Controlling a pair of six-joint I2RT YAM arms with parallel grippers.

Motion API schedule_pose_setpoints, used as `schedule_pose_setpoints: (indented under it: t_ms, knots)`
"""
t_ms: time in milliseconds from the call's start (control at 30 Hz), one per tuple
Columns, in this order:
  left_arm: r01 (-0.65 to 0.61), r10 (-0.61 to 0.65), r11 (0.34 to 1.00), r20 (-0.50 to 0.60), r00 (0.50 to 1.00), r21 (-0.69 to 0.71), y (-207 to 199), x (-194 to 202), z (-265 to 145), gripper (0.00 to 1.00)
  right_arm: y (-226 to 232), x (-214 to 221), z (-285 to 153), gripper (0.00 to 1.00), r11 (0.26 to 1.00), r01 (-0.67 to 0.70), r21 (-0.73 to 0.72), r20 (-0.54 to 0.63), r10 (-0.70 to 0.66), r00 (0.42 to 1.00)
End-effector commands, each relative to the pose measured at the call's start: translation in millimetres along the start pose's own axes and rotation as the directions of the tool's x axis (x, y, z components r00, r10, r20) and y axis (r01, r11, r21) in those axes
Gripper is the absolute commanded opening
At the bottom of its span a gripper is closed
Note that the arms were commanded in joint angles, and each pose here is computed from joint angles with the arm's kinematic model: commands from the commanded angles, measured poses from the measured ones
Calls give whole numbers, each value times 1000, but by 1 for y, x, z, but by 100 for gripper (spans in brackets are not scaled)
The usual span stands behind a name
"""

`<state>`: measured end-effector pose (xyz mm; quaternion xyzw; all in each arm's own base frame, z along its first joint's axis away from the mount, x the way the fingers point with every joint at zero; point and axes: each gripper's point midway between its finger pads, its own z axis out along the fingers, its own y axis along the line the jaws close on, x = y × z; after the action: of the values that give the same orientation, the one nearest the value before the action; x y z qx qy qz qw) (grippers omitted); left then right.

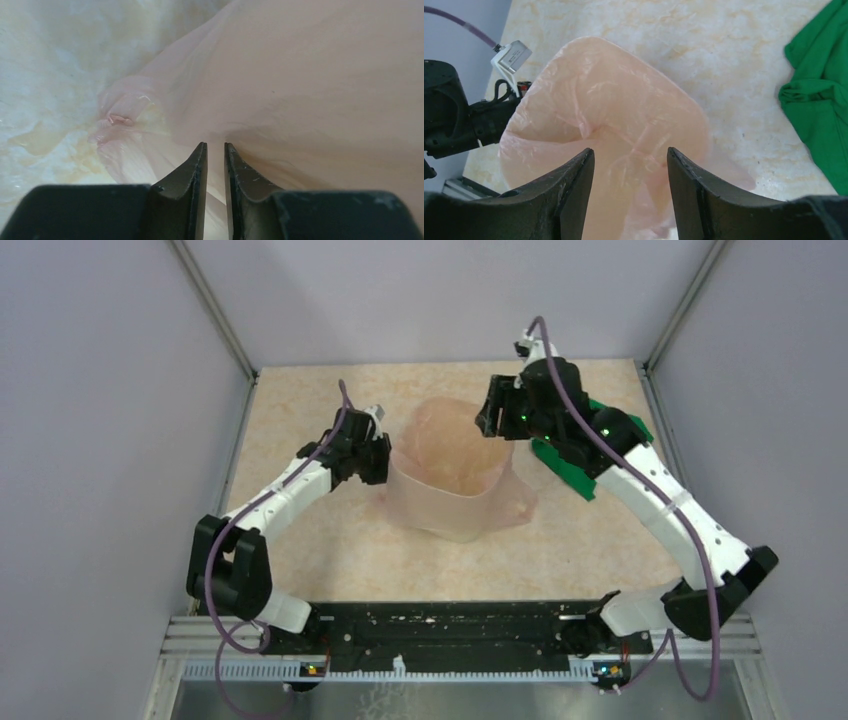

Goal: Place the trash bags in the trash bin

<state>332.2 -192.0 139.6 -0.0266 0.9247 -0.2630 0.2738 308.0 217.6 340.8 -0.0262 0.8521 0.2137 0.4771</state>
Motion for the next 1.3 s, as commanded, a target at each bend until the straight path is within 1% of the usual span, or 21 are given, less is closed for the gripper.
schedule_pose_setpoints:
  t_ms: [0, 167, 367, 500, 633, 867, 1267]
  knots:
    - [8, -9, 999, 32, 999, 37, -21, 13, -3, 24, 22, 11, 10, 56, 993, 119, 9, -66, -118, 991]
    - [11, -13, 996, 22, 1000, 86, -48, 45, -1, 22, 34, 43, 28, 58, 979, 204, 12, -166, -199, 966]
    - [11, -14, 995, 27, 1000, 95, -58, 63, -2, 23, 21, 71, 33, 61, 959, 273, 74, -242, -249, 938]
    - [-18, 15, 999, 43, 999, 50, -50, 59, -3, 24, 11, 85, 36, 65, 951, 295, 94, -277, -260, 925]
    - [-46, 49, 998, 68, 996, -41, -36, 51, -6, 25, 7, 108, 43, 70, 950, 304, 75, -331, -264, 906]
    - [-72, 77, 994, 69, 995, -77, -22, 45, -1, 26, -3, 133, 53, 81, 948, 306, 89, -374, -253, 892]
    - [-75, 77, 995, 24, 997, -71, -14, 50, 15, 22, -18, 170, 69, 82, 938, 331, 102, -449, -254, 857]
